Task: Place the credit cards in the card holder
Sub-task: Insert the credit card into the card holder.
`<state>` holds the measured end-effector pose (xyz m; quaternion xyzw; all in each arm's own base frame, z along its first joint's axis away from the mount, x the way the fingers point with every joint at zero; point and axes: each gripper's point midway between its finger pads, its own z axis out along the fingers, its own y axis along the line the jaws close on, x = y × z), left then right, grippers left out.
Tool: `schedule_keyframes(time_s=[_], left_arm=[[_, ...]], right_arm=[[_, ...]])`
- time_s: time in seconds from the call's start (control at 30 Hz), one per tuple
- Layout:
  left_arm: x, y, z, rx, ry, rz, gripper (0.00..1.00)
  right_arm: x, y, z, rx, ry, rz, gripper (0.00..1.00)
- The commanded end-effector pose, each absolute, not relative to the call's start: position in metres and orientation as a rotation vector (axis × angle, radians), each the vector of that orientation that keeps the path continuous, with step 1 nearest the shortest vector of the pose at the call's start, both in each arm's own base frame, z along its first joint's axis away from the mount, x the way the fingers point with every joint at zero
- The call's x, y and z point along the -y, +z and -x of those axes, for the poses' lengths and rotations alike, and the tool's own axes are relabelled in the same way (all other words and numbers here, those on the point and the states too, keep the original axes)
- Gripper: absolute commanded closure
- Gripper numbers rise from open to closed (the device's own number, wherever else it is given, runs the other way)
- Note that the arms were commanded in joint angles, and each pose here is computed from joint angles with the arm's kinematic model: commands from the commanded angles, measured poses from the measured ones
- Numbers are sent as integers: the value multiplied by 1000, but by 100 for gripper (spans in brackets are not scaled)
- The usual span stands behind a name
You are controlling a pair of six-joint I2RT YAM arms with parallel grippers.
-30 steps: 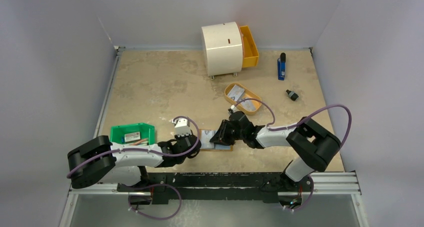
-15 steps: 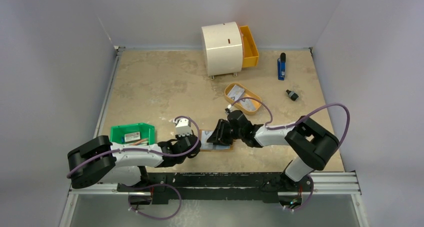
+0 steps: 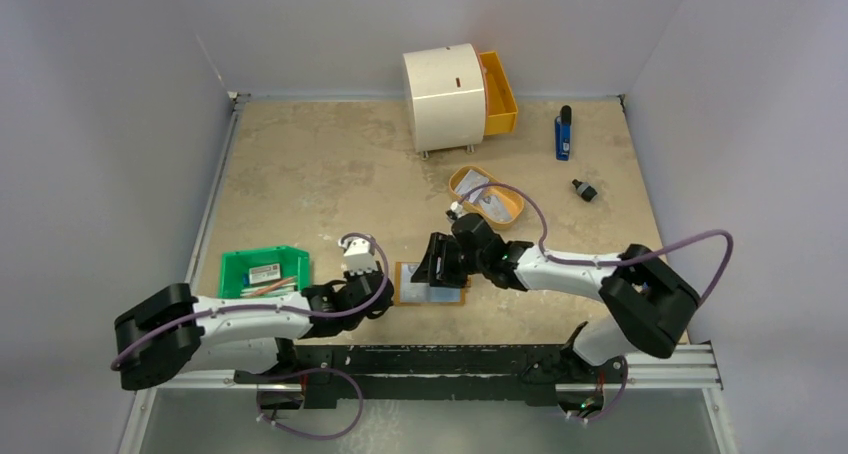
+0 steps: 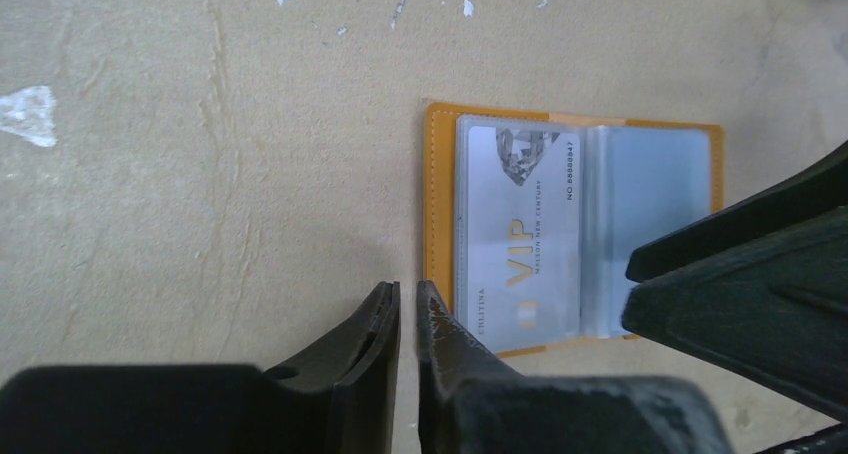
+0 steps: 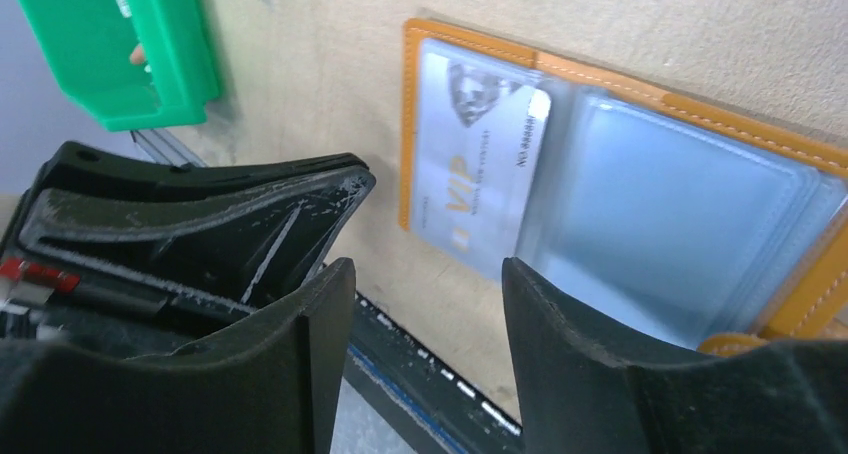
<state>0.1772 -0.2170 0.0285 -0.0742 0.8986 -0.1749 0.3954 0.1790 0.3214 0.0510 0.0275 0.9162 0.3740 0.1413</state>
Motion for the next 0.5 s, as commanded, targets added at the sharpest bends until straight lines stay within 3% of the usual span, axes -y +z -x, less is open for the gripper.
schedule_keyframes(time_s=[0.0, 0.2, 0.47], left_arm=[[206, 46, -178, -2227, -462, 240, 84], [198, 78, -183, -2170, -470, 269, 68], [187, 111, -191, -2091, -455, 308, 55]], right_arm=[[-311, 84, -183, -2609, 986, 24, 40], [-268, 127, -207, -2502, 768, -32, 37], [-176, 176, -303, -2170, 623, -519, 40]])
